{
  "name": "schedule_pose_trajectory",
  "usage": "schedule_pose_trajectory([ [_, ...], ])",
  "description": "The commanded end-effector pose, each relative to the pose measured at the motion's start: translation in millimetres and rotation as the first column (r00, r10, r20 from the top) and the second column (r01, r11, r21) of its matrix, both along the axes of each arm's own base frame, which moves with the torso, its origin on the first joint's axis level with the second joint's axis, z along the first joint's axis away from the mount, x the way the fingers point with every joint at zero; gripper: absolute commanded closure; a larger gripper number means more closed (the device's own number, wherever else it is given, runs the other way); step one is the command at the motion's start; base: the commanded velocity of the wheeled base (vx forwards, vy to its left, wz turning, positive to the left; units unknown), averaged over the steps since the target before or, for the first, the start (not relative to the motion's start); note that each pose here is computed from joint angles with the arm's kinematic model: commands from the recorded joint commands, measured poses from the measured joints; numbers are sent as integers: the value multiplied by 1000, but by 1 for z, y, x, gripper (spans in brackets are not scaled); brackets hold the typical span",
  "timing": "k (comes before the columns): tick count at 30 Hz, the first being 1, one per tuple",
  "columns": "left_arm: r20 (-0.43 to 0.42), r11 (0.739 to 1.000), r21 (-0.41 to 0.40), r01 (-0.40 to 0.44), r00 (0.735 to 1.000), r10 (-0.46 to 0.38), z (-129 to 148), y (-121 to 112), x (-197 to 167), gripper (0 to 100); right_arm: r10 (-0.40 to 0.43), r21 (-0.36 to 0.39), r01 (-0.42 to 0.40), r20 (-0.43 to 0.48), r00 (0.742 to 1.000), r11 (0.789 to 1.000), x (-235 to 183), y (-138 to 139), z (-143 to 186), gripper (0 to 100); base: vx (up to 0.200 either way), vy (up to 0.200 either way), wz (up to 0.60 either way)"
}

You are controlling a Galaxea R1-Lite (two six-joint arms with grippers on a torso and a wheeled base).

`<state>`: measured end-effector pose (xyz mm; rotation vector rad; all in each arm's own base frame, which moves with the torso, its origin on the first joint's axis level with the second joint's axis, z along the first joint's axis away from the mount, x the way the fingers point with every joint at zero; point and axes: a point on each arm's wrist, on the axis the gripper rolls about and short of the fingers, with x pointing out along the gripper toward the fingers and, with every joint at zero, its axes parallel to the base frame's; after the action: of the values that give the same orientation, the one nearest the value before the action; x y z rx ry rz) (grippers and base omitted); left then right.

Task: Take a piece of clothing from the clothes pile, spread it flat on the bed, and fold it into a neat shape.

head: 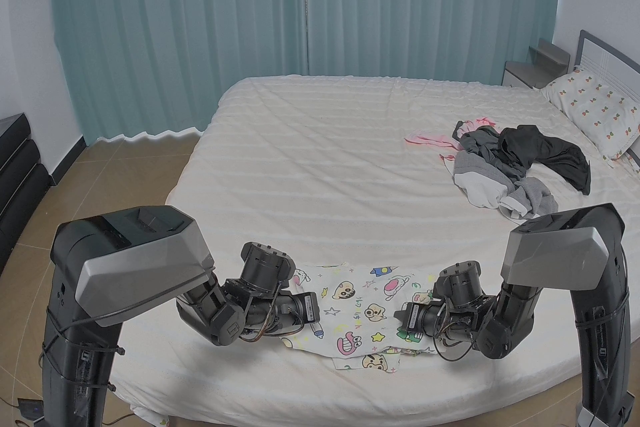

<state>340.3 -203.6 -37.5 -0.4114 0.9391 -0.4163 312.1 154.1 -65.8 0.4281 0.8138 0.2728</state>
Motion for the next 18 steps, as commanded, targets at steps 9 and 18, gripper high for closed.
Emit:
schedule_pose_trajectory([
  [9,-55,996,-57,-75,996,72,15,10,-13,100,-30,64,27,60,998,998,-6,-5,21,100,0,0,0],
  [18,-30,991,-102,-90,996,87,18,10,-20,100,-24,83,17,84,996,996,-9,-3,35,100,0,0,0],
])
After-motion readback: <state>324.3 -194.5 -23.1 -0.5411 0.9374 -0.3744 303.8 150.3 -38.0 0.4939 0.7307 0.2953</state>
